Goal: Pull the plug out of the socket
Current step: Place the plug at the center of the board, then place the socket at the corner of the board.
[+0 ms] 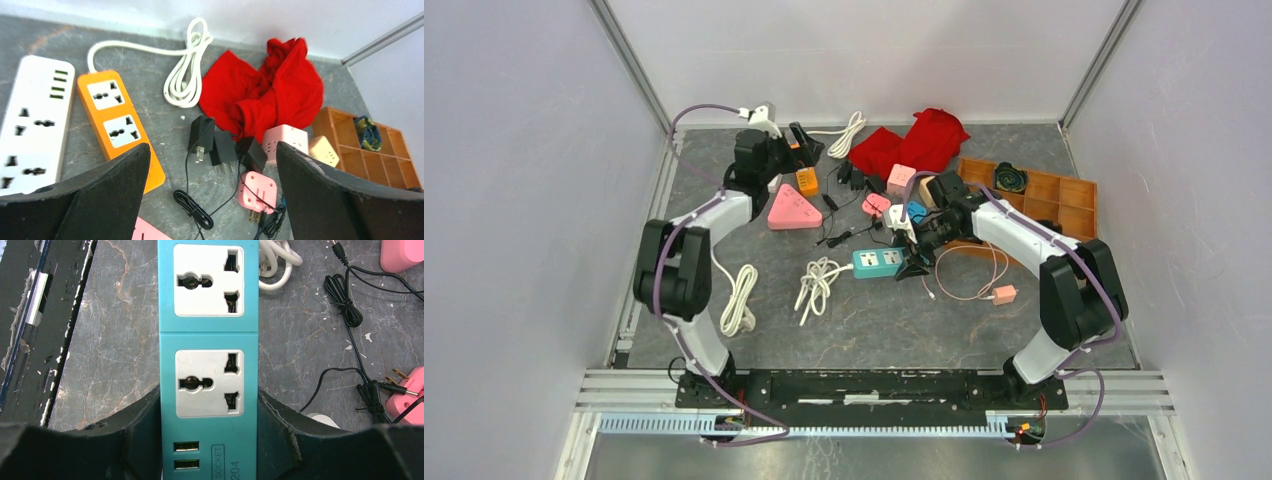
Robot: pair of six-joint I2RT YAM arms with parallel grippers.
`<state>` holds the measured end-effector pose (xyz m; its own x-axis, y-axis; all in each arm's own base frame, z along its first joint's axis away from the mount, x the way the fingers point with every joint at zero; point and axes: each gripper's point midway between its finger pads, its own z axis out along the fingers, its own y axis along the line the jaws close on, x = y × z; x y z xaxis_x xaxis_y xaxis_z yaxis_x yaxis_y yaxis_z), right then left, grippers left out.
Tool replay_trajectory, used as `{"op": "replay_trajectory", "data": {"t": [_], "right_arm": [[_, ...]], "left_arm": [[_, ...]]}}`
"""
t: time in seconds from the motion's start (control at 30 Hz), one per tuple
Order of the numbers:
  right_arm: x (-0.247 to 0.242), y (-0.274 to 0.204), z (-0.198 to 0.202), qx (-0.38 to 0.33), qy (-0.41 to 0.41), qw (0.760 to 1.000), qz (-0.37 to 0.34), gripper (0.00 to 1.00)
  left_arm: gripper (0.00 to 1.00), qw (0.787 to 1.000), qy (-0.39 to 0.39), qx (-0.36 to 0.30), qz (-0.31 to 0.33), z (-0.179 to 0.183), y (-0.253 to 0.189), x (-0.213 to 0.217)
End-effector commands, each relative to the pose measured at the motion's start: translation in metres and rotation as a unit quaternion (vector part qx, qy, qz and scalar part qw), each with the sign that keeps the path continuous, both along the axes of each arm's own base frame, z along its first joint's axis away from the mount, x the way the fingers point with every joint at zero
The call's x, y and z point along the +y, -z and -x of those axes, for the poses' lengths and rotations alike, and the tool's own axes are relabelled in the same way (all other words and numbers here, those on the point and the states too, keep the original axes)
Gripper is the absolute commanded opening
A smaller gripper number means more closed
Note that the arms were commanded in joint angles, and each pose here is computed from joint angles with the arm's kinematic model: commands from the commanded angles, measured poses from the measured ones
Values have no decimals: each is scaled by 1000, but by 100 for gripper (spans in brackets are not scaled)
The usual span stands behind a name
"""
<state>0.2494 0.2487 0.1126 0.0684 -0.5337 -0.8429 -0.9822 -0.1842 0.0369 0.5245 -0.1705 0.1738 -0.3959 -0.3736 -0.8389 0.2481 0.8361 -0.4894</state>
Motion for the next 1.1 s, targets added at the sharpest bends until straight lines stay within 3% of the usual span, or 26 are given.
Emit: {"op": "replay_trajectory", "data": {"t": [0.0, 0.2, 0.33, 0.57, 0.7, 0.9, 1.07], "right_arm": [[2, -13, -3, -20, -6, 1000, -19, 0], [2, -14, -3, -21, -8, 1000, -21, 0], [2, -15, -1, -20, -10, 999, -24, 0], [2, -17, 1, -21, -13, 999, -30, 0], [3, -18, 1, -19, -15, 999, -32, 0], [3, -16, 3, -14, -18, 999, -33, 0], [3, -15, 4, -10, -19, 999, -34, 0]], "left_arm": [[100, 994, -37, -102, -20, 20, -71, 24], [100, 989, -39, -141, 11, 65, -103, 31], [100, 990, -40, -113, 76, 97, -96, 32], [99, 973, 138, -109, 150, 178, -96, -13], [99, 962, 181, -100, 178, 216, -87, -21], [98, 955, 202, -116, 184, 248, -76, -25], [98, 948, 256, -118, 147, 271, -61, -56]]}}
